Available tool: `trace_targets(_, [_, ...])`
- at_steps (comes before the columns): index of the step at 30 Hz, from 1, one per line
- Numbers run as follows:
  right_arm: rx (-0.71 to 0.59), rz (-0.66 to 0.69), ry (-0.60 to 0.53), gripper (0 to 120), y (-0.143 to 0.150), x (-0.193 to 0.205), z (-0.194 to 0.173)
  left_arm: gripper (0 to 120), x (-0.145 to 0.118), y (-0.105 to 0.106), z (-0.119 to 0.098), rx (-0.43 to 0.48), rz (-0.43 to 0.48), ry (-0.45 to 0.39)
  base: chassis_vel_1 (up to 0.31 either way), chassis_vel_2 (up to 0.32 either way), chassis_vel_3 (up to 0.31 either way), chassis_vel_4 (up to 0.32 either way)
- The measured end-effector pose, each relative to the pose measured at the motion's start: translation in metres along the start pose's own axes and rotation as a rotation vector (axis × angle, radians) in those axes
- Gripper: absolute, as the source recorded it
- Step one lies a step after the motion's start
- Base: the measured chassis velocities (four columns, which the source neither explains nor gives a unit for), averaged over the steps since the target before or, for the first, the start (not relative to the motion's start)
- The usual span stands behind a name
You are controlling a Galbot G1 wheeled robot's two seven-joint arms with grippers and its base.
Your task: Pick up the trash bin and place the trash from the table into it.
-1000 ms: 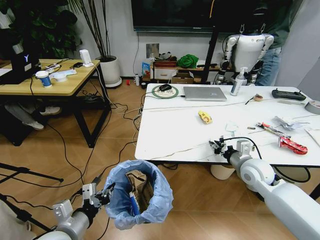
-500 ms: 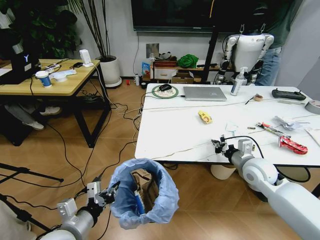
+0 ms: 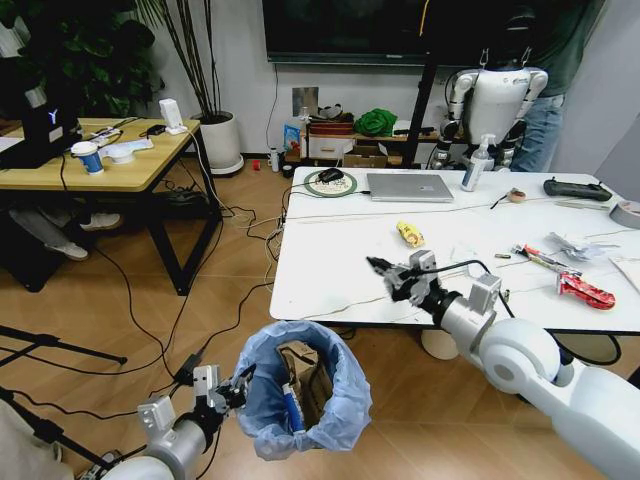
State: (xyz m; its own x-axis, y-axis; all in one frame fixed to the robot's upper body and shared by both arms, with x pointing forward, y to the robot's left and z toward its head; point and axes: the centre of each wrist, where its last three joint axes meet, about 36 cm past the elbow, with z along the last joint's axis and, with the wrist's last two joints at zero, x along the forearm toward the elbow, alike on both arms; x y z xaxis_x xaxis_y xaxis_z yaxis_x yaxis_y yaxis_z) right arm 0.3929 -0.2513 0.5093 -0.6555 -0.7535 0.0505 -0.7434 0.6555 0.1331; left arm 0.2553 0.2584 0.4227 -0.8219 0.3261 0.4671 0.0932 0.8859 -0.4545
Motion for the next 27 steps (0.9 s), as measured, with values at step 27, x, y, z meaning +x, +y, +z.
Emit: trace_targets(27, [0.101, -0.404, 0.059, 0, 0.025, 0.011, 0.047, 2, -0.03, -0.014, -0.009, 0.04, 0.072, -0.01, 0.0, 0.0, 0.0, 0.0])
